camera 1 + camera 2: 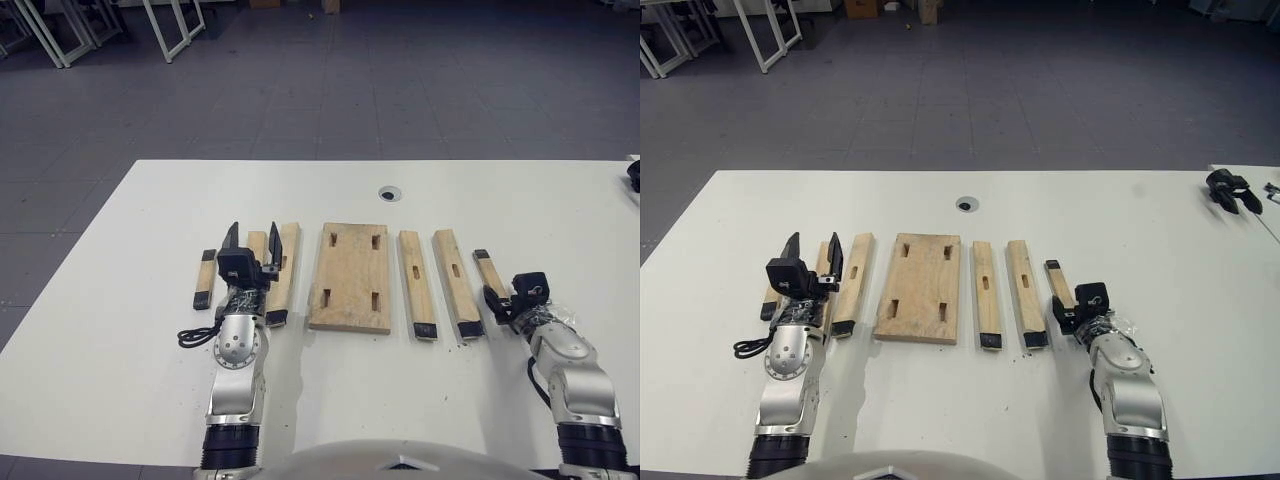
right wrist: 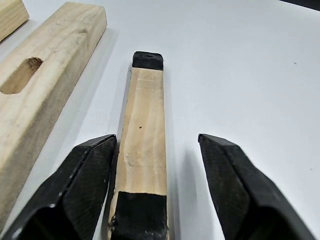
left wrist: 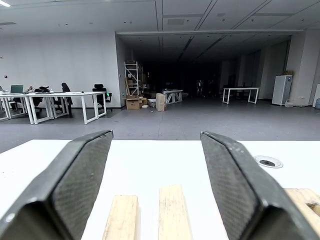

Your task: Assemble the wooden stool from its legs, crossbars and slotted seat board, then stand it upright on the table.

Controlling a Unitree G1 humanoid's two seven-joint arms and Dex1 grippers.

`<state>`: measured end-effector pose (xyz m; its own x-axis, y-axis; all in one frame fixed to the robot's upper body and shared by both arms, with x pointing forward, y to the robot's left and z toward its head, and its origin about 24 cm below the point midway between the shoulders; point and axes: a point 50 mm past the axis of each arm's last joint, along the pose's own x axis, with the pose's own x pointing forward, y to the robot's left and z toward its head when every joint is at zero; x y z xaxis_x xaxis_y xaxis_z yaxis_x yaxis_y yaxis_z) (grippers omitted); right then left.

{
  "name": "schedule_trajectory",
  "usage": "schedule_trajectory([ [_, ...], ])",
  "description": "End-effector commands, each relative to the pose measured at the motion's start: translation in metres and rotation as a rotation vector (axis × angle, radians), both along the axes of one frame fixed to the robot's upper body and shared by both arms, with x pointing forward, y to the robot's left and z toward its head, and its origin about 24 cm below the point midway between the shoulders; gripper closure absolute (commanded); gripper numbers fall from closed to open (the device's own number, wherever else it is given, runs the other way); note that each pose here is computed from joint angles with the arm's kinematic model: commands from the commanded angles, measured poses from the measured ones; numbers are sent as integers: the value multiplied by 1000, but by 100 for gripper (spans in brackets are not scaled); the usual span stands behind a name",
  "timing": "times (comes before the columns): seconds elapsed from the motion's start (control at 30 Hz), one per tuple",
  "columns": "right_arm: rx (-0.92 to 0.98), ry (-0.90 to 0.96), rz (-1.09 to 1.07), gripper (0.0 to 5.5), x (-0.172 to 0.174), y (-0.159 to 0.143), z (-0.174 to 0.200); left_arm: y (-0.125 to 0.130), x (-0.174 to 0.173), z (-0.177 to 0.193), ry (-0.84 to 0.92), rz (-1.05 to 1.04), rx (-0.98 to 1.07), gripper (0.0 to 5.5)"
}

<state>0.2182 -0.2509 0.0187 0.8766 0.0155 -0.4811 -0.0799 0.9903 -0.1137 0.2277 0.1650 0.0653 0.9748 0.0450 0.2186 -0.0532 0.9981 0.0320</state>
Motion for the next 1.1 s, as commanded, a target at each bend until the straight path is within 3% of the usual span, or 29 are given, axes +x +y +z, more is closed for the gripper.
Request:
schedule_trajectory([
  [0.03,24,143,-15,322,-22,5,-23,2,-1,1,9,11,-2,227],
  [0.2,-93,-26,-16,412,-5,7,-1,7,4,9,-6,12,-8,227],
  [0.33,-245,-325,62,419,21,19,46,-1,13,21,40,-88,-94,227],
  [0.53,-236,-568,532,419,42,71,89,-45,14,50,128,-564,-785,227],
  [0.67,-161,-632,799,419,43,95,106,-54,6,61,167,-732,-968,227],
  [0.87,-121,-733,983,419,40,115,121,-57,1,57,277,-815,-995,227],
  [1.1,-266,-751,1135,419,30,123,111,-58,-1,63,264,-877,-1046,227],
])
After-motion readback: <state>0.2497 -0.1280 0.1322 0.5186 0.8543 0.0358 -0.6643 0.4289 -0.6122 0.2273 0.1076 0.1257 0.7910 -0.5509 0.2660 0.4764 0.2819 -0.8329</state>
